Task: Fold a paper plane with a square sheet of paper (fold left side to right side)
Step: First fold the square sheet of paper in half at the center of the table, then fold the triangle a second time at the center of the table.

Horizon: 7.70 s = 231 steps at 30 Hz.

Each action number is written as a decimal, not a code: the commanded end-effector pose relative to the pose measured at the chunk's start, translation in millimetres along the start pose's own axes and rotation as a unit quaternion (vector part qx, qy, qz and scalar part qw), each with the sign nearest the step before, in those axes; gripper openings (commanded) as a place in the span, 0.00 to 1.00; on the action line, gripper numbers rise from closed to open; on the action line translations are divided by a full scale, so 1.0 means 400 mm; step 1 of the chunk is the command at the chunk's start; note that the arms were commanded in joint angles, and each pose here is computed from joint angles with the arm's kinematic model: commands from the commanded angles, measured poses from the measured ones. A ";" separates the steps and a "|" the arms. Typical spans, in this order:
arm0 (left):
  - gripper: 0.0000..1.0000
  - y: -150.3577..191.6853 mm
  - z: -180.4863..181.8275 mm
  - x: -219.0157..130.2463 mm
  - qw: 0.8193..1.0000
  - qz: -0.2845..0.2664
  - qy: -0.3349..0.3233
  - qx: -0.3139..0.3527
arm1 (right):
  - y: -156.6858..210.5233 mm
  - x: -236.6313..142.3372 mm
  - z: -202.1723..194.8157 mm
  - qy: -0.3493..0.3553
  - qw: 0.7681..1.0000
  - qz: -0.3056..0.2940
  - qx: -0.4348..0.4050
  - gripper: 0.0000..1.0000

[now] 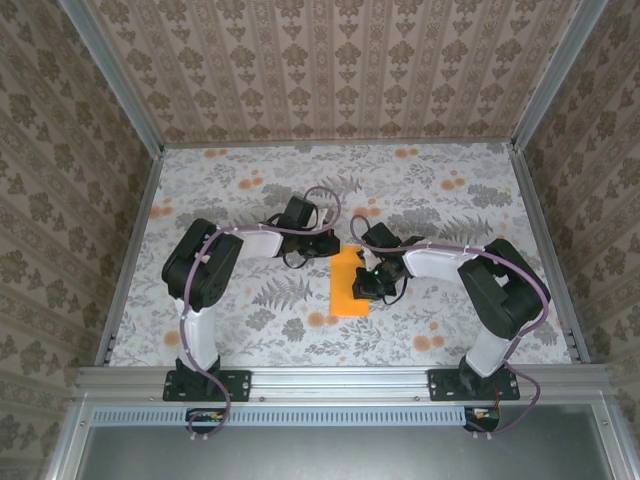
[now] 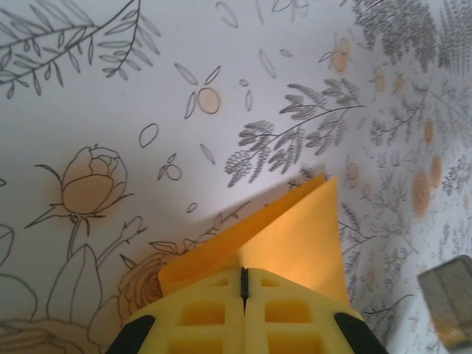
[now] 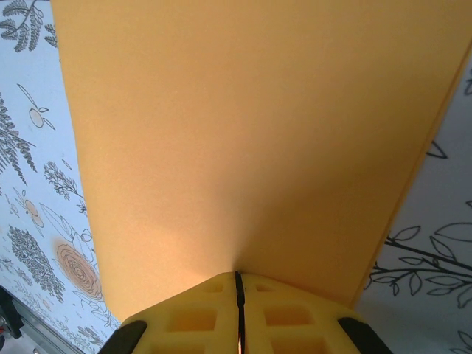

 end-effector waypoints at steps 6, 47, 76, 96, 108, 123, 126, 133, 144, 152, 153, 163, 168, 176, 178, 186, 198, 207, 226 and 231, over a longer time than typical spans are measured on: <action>0.01 -0.012 0.028 0.015 1.000 -0.009 0.006 -0.017 | 0.097 0.037 -0.097 0.094 0.992 0.079 0.033 0.09; 0.12 0.075 -0.053 -0.090 1.000 0.020 0.000 -0.009 | -0.049 -0.171 -0.034 0.011 0.981 -0.191 0.025 0.76; 0.09 0.105 0.062 -0.016 0.996 0.037 -0.059 -0.048 | 0.032 -0.054 -0.022 -0.095 0.988 -0.047 0.108 0.59; 0.16 0.087 0.021 -0.035 0.999 0.020 -0.030 -0.022 | -0.024 -0.060 0.008 -0.127 0.982 -0.087 0.108 0.39; 0.53 0.127 -0.131 -0.255 0.984 -0.069 0.007 0.165 | -0.086 -0.076 0.008 -0.144 0.974 -0.107 0.138 0.35; 0.71 0.427 -0.188 -0.219 0.926 -0.013 -0.092 0.365 | -0.153 -0.074 -0.007 -0.138 0.973 -0.105 0.150 0.31; 0.73 0.451 -0.191 -0.175 0.908 0.010 -0.131 0.398 | -0.161 -0.071 -0.012 -0.137 0.973 -0.108 0.154 0.31; 0.81 0.463 -0.187 -0.083 0.871 0.029 -0.198 0.448 | -0.177 -0.068 -0.016 -0.134 0.972 -0.112 0.159 0.30; 0.85 0.422 -0.175 -0.020 0.830 -0.007 -0.272 0.487 | -0.173 -0.063 -0.024 -0.132 0.972 -0.105 0.163 0.29; 0.53 0.436 -0.192 -0.005 0.835 0.010 -0.244 0.493 | -0.167 -0.064 -0.035 -0.110 0.977 -0.098 0.156 0.29; 0.47 0.439 -0.192 -0.007 0.836 0.011 -0.240 0.493 | -0.168 -0.065 -0.035 -0.108 0.977 -0.099 0.154 0.29; 0.03 0.445 -0.198 -0.019 0.850 0.016 -0.218 0.480 | -0.172 -0.071 -0.036 -0.100 0.980 -0.100 0.142 0.29; 0.00 0.434 -0.196 -0.035 0.866 0.014 -0.199 0.459 | -0.173 -0.071 -0.036 -0.101 0.980 -0.100 0.141 0.30; 0.00 0.411 -0.197 -0.074 0.918 0.032 -0.104 0.382 | -0.209 -0.130 -0.029 -0.111 0.973 -0.159 0.122 0.43; 0.00 0.399 -0.189 -0.085 0.932 0.037 -0.076 0.353 | -0.219 -0.162 -0.029 -0.113 0.968 -0.192 0.114 0.51; 0.00 0.349 -0.148 -0.118 0.967 0.038 0.009 0.250 | -0.167 -0.244 -0.050 -0.068 0.964 -0.240 0.094 0.63; 0.00 0.306 -0.097 -0.143 0.982 0.014 0.032 0.184 | 0.036 -0.145 -0.013 -0.070 0.981 -0.162 0.081 0.15; 0.00 0.297 -0.070 -0.149 0.985 0.014 0.014 0.172 | 0.061 -0.050 0.032 -0.052 0.991 -0.111 0.061 0.08; 0.00 0.270 -0.022 -0.139 0.984 0.023 -0.030 0.173 | 0.100 0.008 -0.011 0.019 0.997 -0.036 0.062 0.08; 0.00 0.256 -0.012 -0.135 0.984 0.024 -0.037 0.173 | 0.108 0.010 -0.021 0.031 0.997 -0.029 0.063 0.08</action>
Point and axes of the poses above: each hand's point on the last joint's axis, 136 mm out from that joint toward the fingers, its own x axis out along the fingers, its own z axis along the line the jaws close on, y = z × x, the point moved 4 cm from there along -x, back along the fingers, and after that the axes turned 13 degrees about -x, right-handed, at the moved point
